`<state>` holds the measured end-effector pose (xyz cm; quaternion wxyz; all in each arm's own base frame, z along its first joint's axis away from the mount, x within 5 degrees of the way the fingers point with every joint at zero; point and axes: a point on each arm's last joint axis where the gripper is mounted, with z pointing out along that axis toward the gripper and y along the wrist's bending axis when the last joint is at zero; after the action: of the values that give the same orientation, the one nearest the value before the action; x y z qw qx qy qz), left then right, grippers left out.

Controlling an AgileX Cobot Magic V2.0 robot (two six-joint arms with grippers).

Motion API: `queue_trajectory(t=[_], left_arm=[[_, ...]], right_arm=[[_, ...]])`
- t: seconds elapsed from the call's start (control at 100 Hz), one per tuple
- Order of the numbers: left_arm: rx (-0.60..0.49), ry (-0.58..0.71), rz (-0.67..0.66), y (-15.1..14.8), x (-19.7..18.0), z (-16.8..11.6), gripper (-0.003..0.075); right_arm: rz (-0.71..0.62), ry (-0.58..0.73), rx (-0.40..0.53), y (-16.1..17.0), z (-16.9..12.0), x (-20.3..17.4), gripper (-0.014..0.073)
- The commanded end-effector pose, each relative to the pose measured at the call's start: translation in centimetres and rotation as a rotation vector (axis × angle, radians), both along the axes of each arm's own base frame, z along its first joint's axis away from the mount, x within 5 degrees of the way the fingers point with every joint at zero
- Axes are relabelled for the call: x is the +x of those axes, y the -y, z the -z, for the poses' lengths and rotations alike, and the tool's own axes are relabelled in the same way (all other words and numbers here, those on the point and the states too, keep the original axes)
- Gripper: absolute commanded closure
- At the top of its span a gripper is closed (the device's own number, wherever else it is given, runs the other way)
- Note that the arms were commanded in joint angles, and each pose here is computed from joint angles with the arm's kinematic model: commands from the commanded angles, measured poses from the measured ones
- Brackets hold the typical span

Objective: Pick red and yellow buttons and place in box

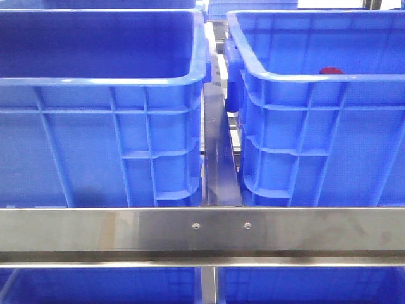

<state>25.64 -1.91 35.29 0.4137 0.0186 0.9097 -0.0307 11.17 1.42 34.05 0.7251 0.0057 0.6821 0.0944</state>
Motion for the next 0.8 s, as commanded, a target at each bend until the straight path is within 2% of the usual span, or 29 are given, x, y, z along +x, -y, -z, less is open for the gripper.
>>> queue_trajectory(t=[0.0,0.34,0.79], left_arm=[[-0.003,0.058,0.022,0.5,2.1,-1.5,0.0172],[0.008,-0.059,0.076,2.8,8.6,2.0,0.0172],[0.016,-0.126,0.072,3.3,12.8,7.4,0.0172]], right_arm=[[0.004,0.026,-0.015,0.0,-0.9,0.0,0.0662],[0.004,0.026,-0.015,0.0,-0.9,0.0,0.0662],[0.004,0.026,-0.015,0.0,-0.9,0.0,0.0662]])
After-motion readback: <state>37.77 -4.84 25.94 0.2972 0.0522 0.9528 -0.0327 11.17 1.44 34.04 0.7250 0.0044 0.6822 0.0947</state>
